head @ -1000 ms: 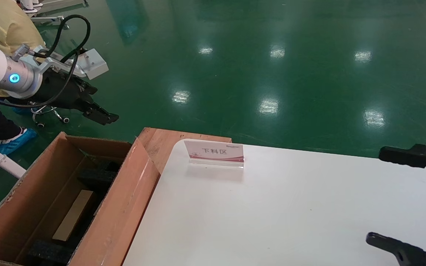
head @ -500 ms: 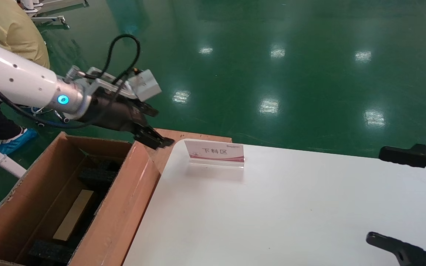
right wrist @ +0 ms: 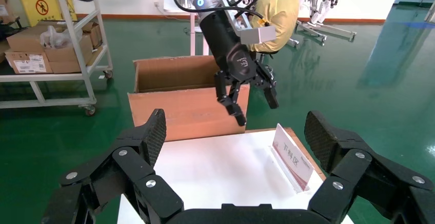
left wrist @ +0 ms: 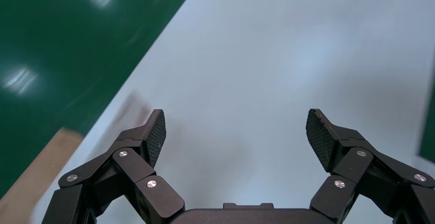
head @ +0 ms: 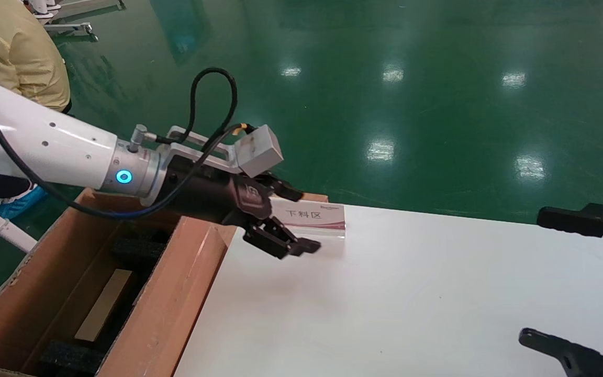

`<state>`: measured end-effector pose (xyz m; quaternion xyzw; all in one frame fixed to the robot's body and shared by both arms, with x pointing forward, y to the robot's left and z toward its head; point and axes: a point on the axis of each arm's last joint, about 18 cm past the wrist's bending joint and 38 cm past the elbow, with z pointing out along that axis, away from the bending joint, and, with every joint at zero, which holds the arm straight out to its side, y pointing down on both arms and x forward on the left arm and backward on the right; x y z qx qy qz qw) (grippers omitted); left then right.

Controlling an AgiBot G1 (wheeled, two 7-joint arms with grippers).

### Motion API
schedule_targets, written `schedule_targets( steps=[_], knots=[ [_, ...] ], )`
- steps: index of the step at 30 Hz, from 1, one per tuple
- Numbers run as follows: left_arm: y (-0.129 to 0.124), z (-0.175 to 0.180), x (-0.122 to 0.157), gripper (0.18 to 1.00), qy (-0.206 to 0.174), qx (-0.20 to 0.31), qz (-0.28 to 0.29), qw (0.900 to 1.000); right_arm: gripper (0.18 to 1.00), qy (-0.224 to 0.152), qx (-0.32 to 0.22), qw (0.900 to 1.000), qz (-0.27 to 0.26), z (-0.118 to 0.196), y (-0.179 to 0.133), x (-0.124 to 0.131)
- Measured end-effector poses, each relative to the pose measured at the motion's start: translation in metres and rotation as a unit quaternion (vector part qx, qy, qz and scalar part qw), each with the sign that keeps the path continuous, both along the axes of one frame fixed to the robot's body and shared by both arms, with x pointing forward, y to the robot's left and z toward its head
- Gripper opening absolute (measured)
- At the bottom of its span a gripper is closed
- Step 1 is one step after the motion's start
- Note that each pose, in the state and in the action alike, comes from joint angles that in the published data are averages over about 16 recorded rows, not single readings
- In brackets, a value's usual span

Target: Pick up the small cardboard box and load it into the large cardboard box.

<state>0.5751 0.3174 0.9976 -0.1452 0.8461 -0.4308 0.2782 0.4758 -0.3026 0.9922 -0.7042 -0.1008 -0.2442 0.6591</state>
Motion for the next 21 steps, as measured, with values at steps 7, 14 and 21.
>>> schedule_targets(
  steps=[7, 14, 21],
  knots=[
    [-0.020, -0.004, -0.018, 1.000, -0.014, -0.046, -0.078, 0.9958, 1.001, 0.000, 0.000, 1.000, 0.000, 0.000, 0.000, 0.000],
    [-0.030, -0.006, -0.039, 1.000, -0.040, -0.092, -0.148, 0.9839, 1.001, 0.000, 0.000, 1.000, 0.000, 0.000, 0.000, 0.000],
    [-0.030, -0.006, -0.063, 1.000, -0.078, -0.137, -0.206, 0.9658, 1.001, 0.000, -0.001, 1.000, 0.000, 0.000, 0.000, 0.000]
  ],
)
